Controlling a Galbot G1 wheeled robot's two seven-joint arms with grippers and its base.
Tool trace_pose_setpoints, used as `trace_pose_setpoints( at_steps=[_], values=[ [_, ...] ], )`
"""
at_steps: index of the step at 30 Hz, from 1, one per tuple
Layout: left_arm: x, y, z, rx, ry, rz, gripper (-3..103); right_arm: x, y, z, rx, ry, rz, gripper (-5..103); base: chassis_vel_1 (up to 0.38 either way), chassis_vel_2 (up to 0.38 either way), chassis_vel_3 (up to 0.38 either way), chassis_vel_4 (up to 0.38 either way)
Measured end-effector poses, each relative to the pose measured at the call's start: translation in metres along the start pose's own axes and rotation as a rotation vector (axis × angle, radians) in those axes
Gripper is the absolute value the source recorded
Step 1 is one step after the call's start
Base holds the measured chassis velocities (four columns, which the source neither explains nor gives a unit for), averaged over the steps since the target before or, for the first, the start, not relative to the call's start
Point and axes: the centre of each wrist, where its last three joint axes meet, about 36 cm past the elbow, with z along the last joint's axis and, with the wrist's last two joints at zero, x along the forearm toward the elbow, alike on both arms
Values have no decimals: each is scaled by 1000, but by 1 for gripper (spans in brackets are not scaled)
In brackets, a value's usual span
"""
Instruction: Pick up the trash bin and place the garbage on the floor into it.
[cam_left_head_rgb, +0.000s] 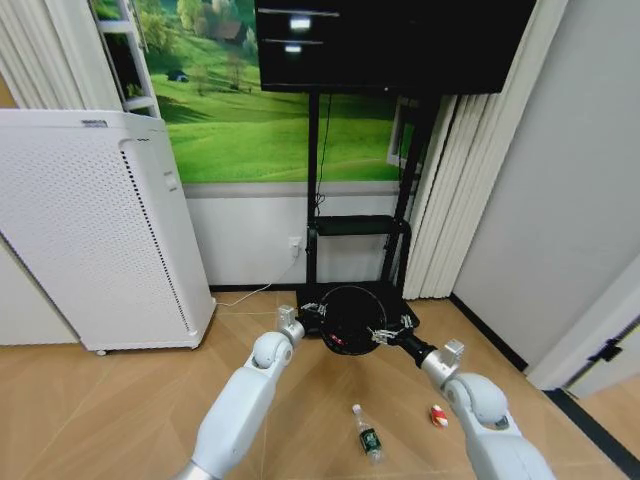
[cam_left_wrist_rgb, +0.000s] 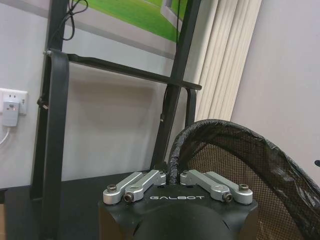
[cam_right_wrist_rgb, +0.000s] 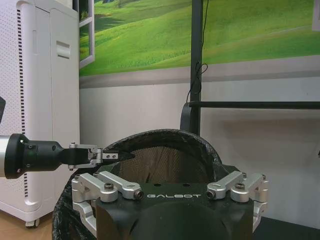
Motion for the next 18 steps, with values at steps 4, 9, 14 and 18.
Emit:
trace_pose_setpoints(
  at_steps=[4, 9, 14, 18],
  values=[
    [1, 0, 1, 0, 2, -1, 7, 1, 1, 2, -5, -2, -11, 100, -48, -96, 47, 113],
    [1, 1, 1, 2, 3, -10, 7, 6, 3, 5, -48, -15, -53, 100, -30, -72, 33, 81],
    [6, 7, 4, 5, 1, -37, 7, 15, 5, 6, -54, -14, -28, 100, -9, -7, 4, 10],
    [20, 27, 9, 12, -6, -86, 7, 34, 7, 1, -48, 6, 13, 100, 0, 0, 0, 0]
  ],
)
